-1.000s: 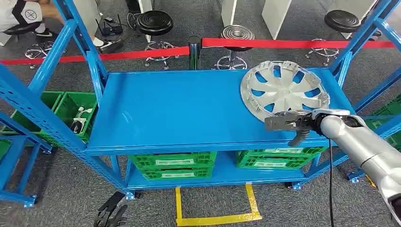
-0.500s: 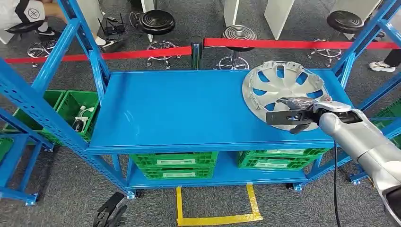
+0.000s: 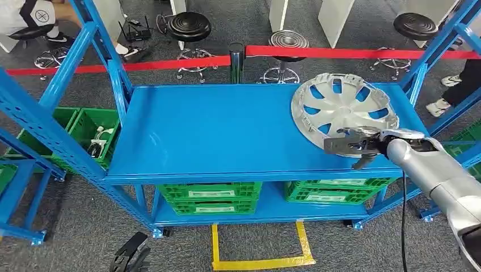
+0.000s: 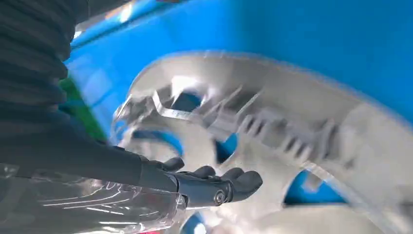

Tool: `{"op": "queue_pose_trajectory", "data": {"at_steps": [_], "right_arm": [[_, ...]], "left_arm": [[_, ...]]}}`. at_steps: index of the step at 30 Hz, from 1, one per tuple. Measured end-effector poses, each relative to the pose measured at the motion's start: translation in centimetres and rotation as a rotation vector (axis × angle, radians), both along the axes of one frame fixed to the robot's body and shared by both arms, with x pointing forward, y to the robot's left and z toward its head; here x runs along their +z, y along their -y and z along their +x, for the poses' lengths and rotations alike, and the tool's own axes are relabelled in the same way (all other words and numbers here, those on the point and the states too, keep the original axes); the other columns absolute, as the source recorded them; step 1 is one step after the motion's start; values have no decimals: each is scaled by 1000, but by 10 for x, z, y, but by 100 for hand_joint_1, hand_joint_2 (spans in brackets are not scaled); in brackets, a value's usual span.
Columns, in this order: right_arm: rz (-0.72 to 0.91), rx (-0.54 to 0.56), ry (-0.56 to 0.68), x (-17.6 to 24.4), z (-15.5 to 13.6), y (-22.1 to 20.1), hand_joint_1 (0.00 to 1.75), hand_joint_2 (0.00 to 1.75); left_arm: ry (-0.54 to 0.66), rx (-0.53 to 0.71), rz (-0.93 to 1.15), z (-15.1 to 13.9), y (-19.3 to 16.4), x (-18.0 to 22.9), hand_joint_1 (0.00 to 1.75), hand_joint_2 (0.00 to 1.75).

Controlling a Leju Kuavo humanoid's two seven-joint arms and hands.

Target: Take the parts from the cabinet and place them on the table.

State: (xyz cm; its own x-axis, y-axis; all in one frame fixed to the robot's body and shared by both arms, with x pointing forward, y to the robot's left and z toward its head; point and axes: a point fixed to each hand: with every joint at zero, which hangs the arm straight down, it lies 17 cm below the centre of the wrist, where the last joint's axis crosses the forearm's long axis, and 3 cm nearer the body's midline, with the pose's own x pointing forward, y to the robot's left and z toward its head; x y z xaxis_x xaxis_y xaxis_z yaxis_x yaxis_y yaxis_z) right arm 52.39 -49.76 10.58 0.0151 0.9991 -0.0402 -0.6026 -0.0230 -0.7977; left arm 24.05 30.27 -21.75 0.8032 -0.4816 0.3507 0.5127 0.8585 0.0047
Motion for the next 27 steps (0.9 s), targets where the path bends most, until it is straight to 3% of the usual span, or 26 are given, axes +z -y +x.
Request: {"op": "queue_pose_trajectory", "data": {"at_steps": [13,27], "right_arm": [[-180,4,83,1,6,36,0,175],[-172,-47,-34,-26,-18,54,0,175]], "left_arm": [[0,-14,9,-4,-2,-2,0,0],[-17,-24,29,-8,-6,-4,0,0]]}}
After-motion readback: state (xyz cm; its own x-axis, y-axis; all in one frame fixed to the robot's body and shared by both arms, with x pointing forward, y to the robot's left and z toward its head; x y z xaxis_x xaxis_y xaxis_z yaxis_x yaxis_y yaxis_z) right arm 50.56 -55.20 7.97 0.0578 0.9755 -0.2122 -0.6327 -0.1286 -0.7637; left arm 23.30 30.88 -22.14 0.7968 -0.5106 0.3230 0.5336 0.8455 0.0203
